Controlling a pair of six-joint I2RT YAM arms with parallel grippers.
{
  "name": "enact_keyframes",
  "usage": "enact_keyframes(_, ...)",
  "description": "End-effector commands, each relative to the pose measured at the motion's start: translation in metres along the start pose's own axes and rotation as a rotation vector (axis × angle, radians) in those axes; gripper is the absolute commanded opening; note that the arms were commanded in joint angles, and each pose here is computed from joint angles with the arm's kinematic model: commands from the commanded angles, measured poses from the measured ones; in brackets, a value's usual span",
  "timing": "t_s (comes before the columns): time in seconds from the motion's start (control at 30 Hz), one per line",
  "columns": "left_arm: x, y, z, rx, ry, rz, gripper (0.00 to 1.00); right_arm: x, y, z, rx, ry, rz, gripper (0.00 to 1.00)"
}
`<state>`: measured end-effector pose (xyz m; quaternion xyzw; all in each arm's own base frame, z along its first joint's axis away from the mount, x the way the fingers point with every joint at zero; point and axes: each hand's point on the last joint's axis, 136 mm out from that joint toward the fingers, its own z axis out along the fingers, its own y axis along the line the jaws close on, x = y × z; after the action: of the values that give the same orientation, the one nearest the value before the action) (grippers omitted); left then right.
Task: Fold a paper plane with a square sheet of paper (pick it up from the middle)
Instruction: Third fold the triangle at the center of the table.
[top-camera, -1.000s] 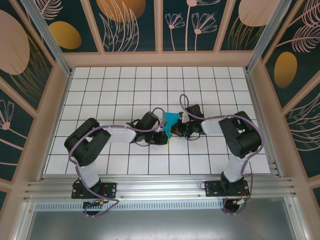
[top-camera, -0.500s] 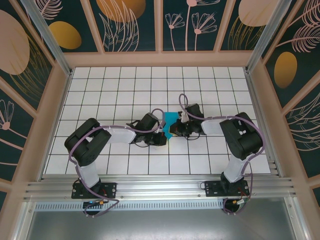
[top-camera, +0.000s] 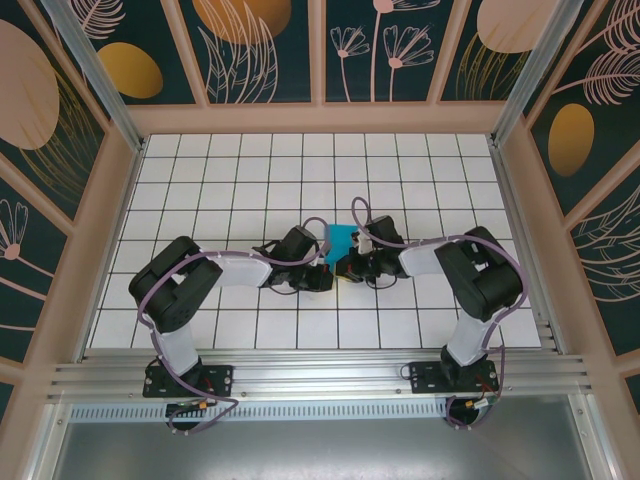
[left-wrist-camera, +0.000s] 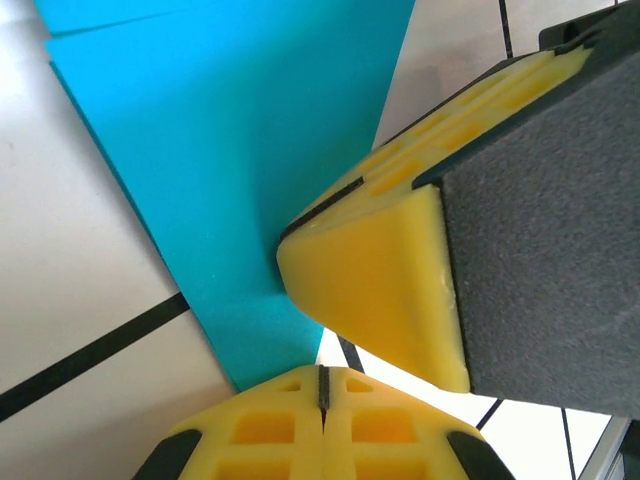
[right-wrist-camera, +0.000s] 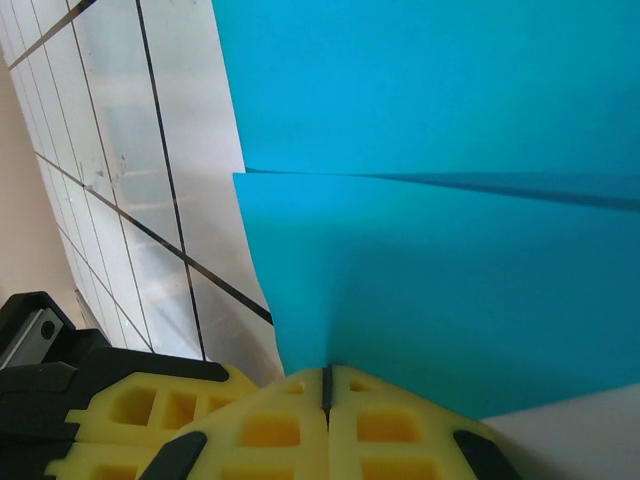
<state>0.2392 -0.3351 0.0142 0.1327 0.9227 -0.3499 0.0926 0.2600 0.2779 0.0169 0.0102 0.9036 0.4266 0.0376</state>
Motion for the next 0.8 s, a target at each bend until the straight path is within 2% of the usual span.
enact_keyframes(0.0,0.02,0.03,0.004,-0.115,0.054,-0.02,0.0,-0.004,-0.018,0.003,0.048,-0.016,0.026,0.06)
enact_keyframes(0.33,0.026,0.038,0.004,-0.143,0.07,-0.016,0.0,-0.043,-0.031,-0.022,0.081,-0.125,0.039,0.06)
enact_keyframes(0.77,0.033,0.041,0.002,-0.146,0.088,-0.007,0.0,-0.077,-0.059,-0.046,0.057,-0.191,0.093,0.07)
